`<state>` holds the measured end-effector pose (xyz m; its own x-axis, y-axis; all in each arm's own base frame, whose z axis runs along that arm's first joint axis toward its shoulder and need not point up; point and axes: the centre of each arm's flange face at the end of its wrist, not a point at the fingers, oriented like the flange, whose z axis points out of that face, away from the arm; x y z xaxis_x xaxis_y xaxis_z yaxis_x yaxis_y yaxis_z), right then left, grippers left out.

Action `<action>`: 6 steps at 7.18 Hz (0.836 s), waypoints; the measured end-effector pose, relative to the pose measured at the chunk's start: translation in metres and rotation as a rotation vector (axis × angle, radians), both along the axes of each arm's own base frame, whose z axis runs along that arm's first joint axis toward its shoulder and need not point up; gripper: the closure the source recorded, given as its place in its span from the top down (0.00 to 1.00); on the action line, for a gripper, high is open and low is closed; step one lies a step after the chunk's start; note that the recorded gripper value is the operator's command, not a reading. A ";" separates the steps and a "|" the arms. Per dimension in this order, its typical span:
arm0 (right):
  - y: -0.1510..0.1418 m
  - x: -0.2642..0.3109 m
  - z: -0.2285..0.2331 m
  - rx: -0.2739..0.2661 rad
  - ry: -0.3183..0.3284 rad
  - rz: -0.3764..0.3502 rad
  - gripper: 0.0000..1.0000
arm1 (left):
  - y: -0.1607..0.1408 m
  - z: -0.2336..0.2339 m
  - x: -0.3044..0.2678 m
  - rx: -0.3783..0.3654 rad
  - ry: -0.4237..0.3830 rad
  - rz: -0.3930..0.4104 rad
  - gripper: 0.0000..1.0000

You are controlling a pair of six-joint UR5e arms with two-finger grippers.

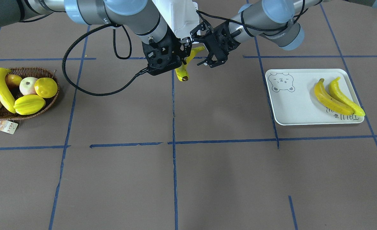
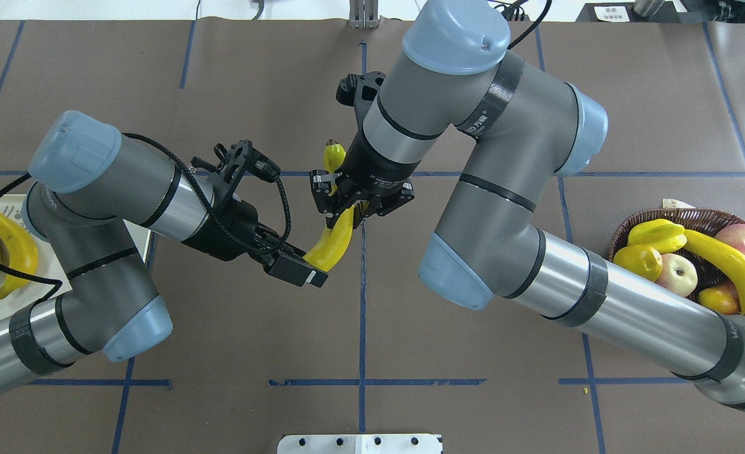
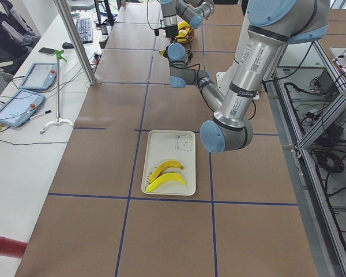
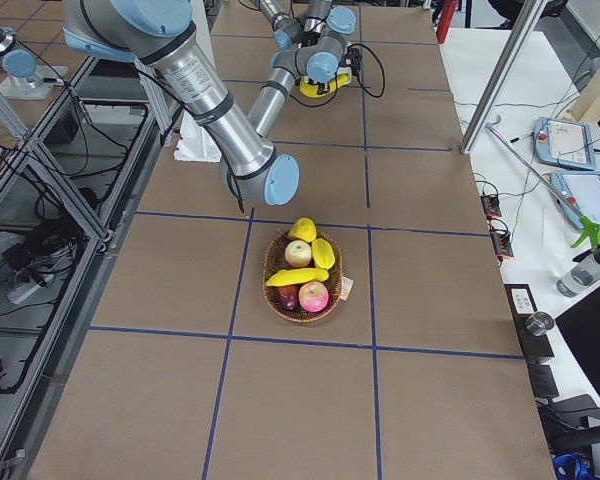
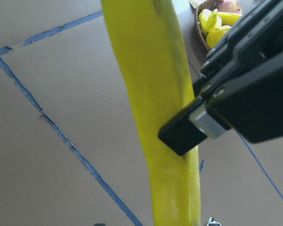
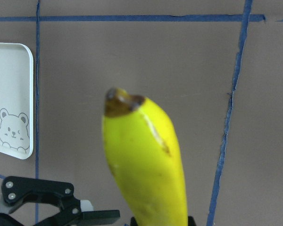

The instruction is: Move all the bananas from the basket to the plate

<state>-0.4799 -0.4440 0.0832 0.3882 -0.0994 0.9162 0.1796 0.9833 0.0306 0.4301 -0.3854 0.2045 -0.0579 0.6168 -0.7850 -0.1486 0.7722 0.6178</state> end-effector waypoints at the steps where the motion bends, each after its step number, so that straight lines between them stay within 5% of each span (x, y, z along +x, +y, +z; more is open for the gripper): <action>1: 0.001 -0.001 0.000 0.002 -0.003 -0.002 0.04 | 0.002 -0.001 0.000 0.001 0.003 0.010 0.37; 2: 0.003 -0.002 -0.001 0.003 -0.005 -0.005 0.08 | 0.003 -0.001 0.000 0.002 0.006 0.015 0.18; 3: 0.004 -0.003 0.000 0.004 -0.006 -0.006 0.30 | 0.003 -0.001 -0.001 0.002 0.006 0.017 0.00; 4: 0.004 -0.003 0.000 0.004 -0.006 -0.007 0.82 | 0.003 -0.001 -0.001 0.000 0.006 0.017 0.00; 5: 0.004 -0.003 0.000 0.004 -0.006 -0.008 1.00 | 0.003 -0.001 -0.002 -0.014 0.004 0.016 0.00; 6: 0.005 -0.003 0.000 0.004 -0.007 -0.009 1.00 | 0.004 -0.001 -0.002 -0.037 0.002 0.014 0.00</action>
